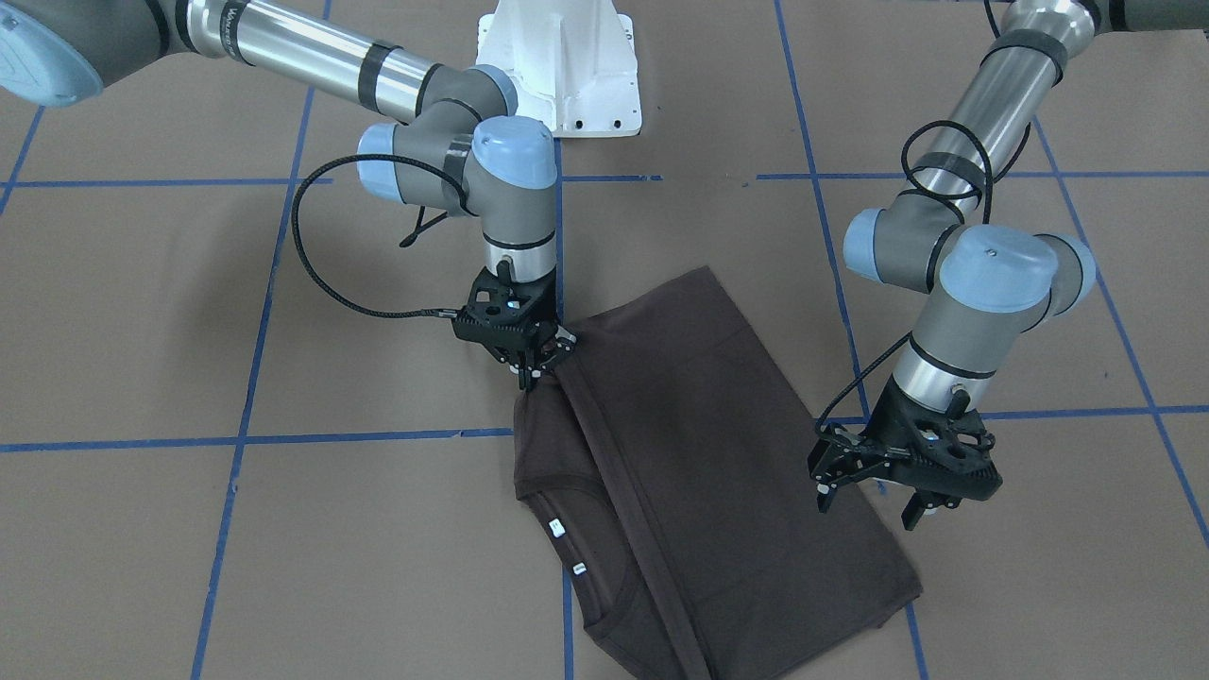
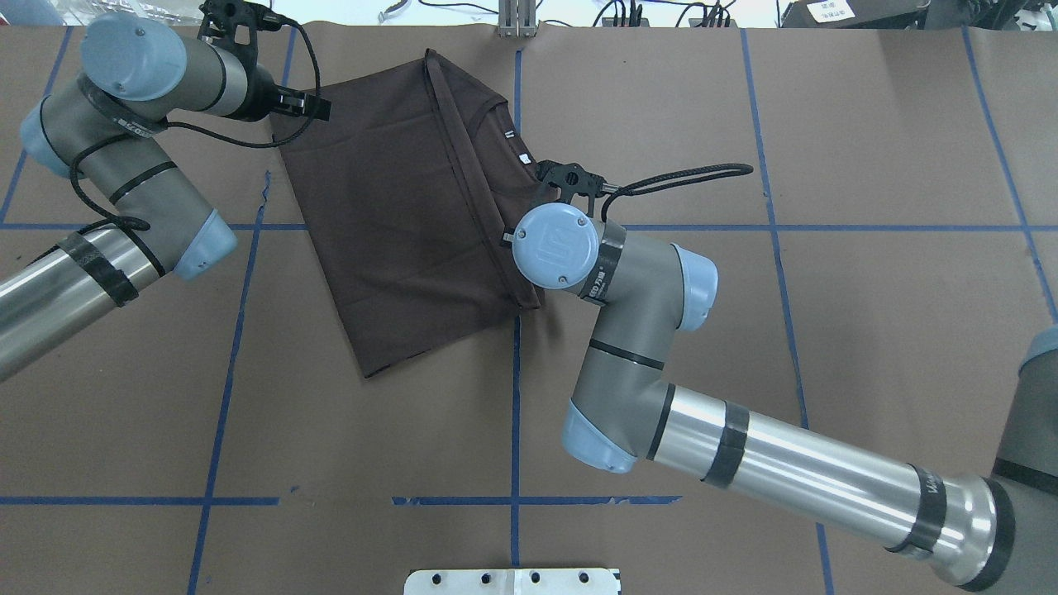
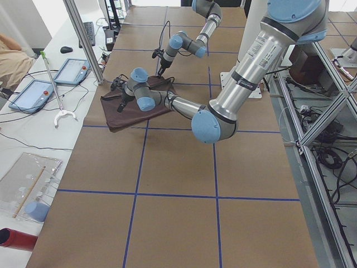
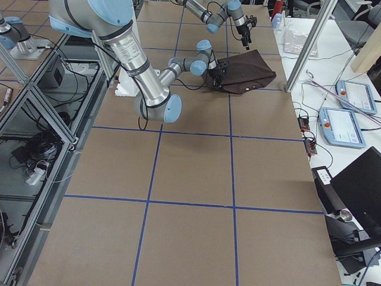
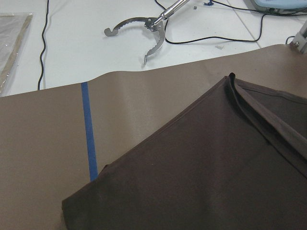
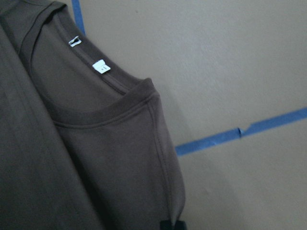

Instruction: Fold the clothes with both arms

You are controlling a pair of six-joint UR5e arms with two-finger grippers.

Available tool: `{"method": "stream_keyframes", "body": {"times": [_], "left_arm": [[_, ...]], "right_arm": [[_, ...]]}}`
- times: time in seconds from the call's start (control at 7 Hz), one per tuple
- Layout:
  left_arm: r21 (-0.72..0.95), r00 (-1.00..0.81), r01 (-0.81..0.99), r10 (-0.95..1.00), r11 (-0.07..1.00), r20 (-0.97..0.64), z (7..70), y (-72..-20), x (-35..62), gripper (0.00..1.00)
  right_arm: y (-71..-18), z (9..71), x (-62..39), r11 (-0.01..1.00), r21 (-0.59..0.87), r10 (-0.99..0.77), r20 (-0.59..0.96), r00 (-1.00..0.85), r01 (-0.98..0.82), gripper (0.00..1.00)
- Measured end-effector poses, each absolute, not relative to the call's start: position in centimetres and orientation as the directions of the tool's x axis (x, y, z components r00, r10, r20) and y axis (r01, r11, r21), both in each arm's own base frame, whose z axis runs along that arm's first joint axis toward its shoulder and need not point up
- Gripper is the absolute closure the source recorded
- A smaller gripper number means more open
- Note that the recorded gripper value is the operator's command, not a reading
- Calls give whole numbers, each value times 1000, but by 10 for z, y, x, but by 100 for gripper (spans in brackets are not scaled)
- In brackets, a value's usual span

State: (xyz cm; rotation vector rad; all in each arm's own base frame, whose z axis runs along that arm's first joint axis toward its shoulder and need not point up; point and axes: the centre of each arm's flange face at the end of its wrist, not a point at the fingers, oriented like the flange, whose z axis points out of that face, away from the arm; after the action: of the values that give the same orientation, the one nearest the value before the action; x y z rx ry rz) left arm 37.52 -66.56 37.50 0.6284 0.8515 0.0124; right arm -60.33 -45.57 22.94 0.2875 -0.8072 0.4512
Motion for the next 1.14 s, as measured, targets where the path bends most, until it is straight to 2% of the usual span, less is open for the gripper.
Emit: {"method": "stream_keyframes", "body": {"times": [0.43,0.71,1.0,1.14], "left_arm": [[519,662,224,262,825,-702,373,-659,387,0],[519,659,220,266,826,-703,372,-656,391,0],[519,658,220,267,826,-704,372,-656,392,0],[519,658,220,267,826,-704,372,-656,392,0]], "right_arm": [[-300,259,-558,891,119,199,767,611,-439,100],[-241,286,-545,892,139,182,760,624,-431,100],[-212,295,-543,888,132,191,765,615,-440,0],[-203,296,-543,883,139,190,768,612,-448,0]]}}
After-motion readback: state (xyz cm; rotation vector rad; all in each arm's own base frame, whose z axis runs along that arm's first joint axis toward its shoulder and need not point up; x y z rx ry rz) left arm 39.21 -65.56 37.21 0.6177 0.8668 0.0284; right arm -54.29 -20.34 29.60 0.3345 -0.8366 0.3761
